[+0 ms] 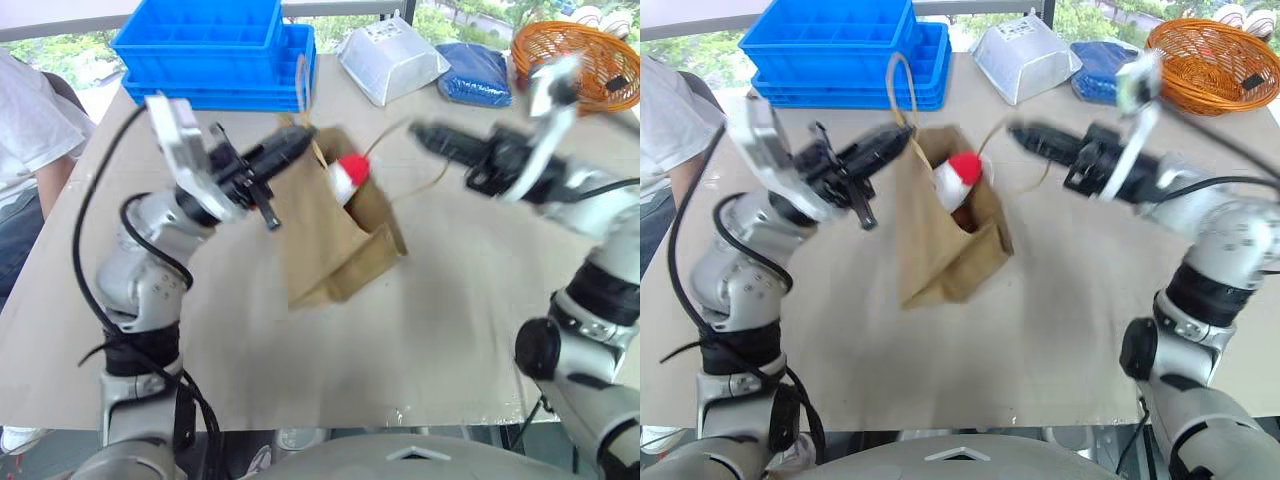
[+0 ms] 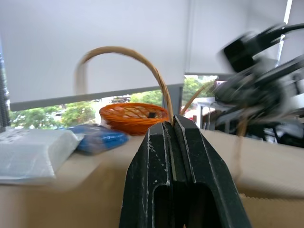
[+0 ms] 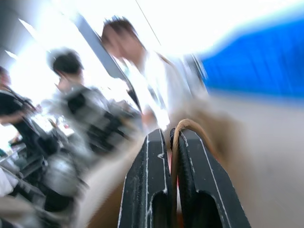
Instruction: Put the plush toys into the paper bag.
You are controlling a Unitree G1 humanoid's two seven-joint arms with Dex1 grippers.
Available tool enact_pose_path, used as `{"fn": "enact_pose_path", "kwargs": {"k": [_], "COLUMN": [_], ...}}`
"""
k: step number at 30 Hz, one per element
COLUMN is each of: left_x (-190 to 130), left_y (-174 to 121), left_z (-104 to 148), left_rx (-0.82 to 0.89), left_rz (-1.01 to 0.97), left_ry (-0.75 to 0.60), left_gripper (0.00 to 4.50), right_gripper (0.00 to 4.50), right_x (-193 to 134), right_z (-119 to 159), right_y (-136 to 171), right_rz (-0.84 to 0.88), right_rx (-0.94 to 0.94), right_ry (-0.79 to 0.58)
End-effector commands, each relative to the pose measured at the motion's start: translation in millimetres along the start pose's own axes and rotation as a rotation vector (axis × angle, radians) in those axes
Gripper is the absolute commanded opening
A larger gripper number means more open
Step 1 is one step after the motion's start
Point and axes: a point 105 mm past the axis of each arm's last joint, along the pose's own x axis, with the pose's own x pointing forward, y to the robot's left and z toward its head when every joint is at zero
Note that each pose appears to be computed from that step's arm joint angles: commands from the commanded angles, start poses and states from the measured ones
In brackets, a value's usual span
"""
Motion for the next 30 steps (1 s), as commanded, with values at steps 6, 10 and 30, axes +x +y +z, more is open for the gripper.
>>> {"fn": "enact_pose_path", "kwargs": {"k": [6, 10, 30], "left_x": [29.1, 49.8, 64.5], "left_y": [22.0, 34.6, 42.0], "left_z": [-1.3, 1.2, -22.3], "left_rx": [-0.030, 0.013, 0.193], "left_rz": [-0.116, -0.191, -0.324], "left_ry": [0.019, 0.040, 0.196], "left_gripper": [0.00, 0.00, 0.00], "right_gripper": [0.11, 0.11, 0.11], "right_x": [-1.1, 1.8, -11.6], "right_z": [12.8, 25.4, -27.9], "right_y": [38.3, 50.7, 37.6], "right_rz": [-0.008, -0.055, -0.152], "right_rx": [0.022, -0.010, -0.137], "right_ry": [-0.040, -0.058, 0.222]}}
